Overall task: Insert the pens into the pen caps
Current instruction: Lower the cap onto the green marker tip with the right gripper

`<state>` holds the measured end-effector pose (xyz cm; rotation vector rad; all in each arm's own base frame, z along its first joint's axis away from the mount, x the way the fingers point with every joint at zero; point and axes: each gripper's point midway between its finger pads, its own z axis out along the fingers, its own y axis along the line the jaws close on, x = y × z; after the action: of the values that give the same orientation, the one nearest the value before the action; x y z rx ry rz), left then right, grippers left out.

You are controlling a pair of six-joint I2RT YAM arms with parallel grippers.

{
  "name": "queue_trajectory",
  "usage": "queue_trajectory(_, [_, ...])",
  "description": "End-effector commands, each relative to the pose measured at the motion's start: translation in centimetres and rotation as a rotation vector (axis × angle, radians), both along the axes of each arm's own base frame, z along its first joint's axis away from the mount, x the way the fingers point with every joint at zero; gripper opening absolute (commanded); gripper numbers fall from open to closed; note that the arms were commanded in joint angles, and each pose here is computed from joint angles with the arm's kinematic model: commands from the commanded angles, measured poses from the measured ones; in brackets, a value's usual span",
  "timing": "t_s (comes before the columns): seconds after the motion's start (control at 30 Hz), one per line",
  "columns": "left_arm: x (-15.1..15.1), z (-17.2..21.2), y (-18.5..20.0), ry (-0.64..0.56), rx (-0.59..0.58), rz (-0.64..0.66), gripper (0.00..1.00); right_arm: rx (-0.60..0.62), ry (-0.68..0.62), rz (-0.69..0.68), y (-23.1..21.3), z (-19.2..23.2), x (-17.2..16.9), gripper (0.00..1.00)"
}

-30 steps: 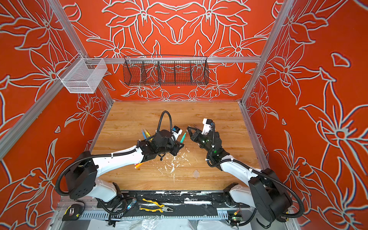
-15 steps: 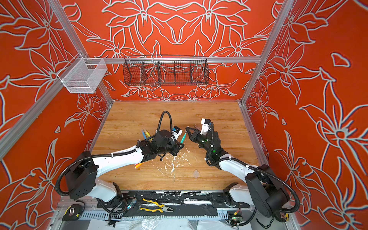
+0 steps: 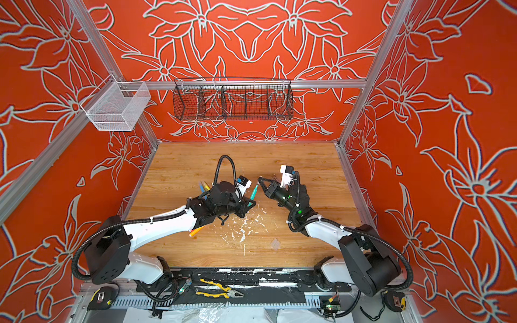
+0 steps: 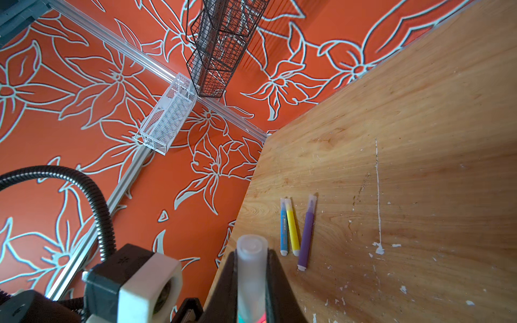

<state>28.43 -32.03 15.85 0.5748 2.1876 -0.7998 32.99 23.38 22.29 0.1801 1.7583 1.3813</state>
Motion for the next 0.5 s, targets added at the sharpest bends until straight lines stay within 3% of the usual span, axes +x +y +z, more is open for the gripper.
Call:
queue_trajectory(0.0, [0.1,2.1,-0.2,-0.044,-0.061,-0.012,0.00,0.034,-0.024,0.039,0.8,1.2,0.1,0.00])
queue_trajectory(0.47, [1.1,2.1,0.6,-0.021,-0.076,0.022,0.00,0.066,-0.041,0.109,2.5,1.1,-0.5,0.00])
